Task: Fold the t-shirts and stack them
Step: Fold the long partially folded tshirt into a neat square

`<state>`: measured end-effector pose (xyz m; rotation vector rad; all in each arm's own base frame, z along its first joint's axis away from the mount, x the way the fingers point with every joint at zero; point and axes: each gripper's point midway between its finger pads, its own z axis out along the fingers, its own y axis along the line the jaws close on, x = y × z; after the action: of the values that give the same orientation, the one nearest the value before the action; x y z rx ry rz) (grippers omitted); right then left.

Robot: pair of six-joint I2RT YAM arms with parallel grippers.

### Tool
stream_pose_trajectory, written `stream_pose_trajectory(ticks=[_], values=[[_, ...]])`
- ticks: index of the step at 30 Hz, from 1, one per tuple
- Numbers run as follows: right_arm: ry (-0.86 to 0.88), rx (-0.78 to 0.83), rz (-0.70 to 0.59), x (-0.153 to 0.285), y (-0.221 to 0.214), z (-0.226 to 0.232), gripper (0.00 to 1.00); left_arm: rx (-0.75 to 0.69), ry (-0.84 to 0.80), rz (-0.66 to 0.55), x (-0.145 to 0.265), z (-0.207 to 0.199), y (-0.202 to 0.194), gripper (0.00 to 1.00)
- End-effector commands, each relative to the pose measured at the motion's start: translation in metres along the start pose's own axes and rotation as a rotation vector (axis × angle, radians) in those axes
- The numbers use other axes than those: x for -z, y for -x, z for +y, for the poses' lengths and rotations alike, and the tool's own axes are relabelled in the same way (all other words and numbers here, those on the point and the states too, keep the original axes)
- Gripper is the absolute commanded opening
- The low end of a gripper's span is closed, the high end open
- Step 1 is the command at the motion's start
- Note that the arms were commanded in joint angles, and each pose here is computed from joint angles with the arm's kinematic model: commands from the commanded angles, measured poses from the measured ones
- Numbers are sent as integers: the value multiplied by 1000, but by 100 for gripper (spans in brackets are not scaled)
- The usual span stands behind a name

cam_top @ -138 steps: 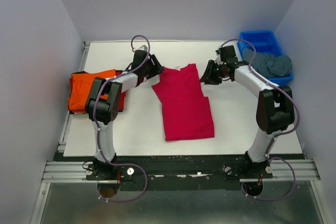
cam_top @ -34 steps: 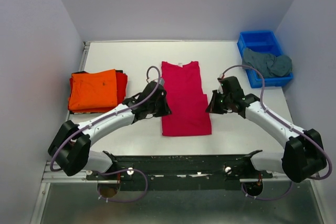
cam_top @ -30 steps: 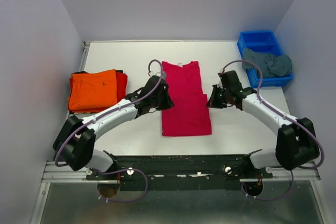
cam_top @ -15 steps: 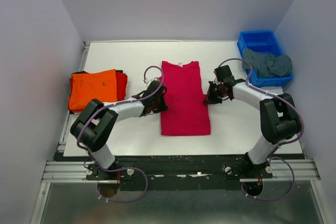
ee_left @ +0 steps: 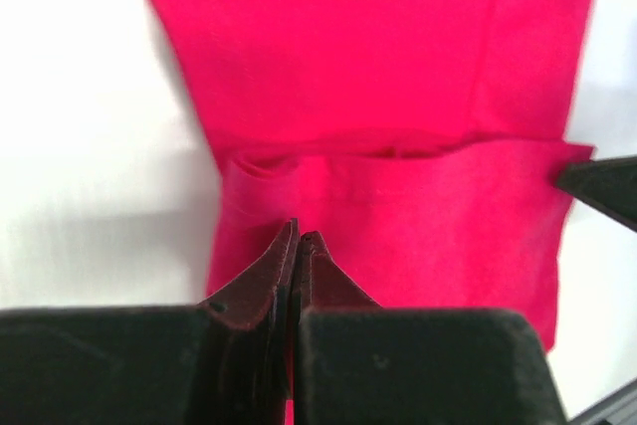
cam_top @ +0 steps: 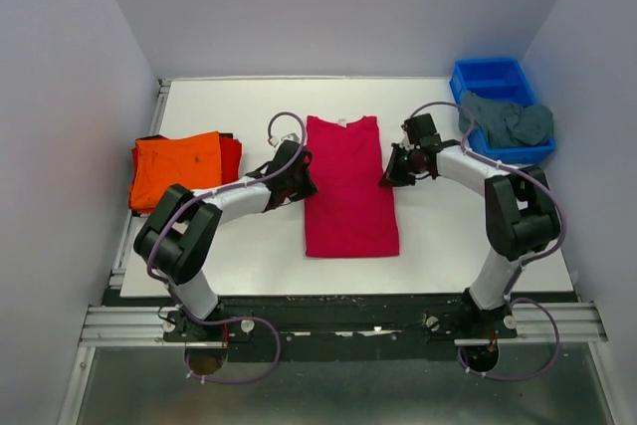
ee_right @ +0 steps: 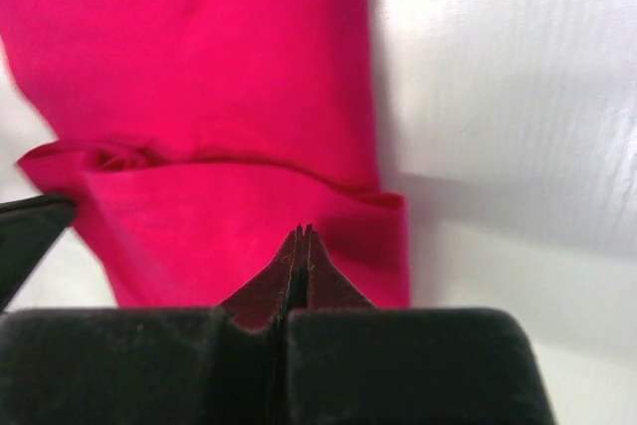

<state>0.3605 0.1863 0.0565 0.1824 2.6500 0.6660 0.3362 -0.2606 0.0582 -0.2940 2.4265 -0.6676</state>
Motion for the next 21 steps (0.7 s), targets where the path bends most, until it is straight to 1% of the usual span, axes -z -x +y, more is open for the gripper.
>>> stream_pose_trajectory(ticks=[1, 3, 6, 8, 9, 11, 12, 13, 14, 16, 19, 20, 21], values=[[-100, -84, 36, -22, -2, -35, 1, 36, 113, 19, -16, 46, -4, 8], [-134, -114, 52, -30, -7, -47, 1, 49, 150, 43, -22, 63, -14, 8], [-160, -124, 41, -28, -8, -55, 1, 63, 143, 66, -30, 69, -22, 8], [-160, -108, 8, -19, -2, -52, 1, 59, 146, 50, -28, 67, -17, 8], [-152, -96, -14, -11, 3, -48, 1, 51, 147, 24, -23, 64, -9, 4], [-142, -77, -56, 3, 8, -42, 1, 20, 156, -18, -9, 57, 3, 4], [-129, -60, -73, 11, 10, -39, 5, -2, 154, -39, -1, 53, 9, 6], [-113, -46, -81, 18, 9, -35, 10, -21, 146, -60, 8, 46, 15, 9], [-90, -27, -91, 26, 7, -30, 20, -47, 137, -73, 16, 39, 18, 13], [-61, 7, -110, 45, -1, -24, 34, -88, 128, -94, 35, 29, 19, 27], [-44, 47, -82, 64, -33, -24, 39, -111, 104, -52, 56, 25, -4, 43], [-33, 63, -66, 68, -46, -23, 40, -110, 95, -27, 61, 27, -16, 47], [-33, 63, -35, 69, -63, -26, 43, -103, 82, -2, 67, 28, -28, 50]])
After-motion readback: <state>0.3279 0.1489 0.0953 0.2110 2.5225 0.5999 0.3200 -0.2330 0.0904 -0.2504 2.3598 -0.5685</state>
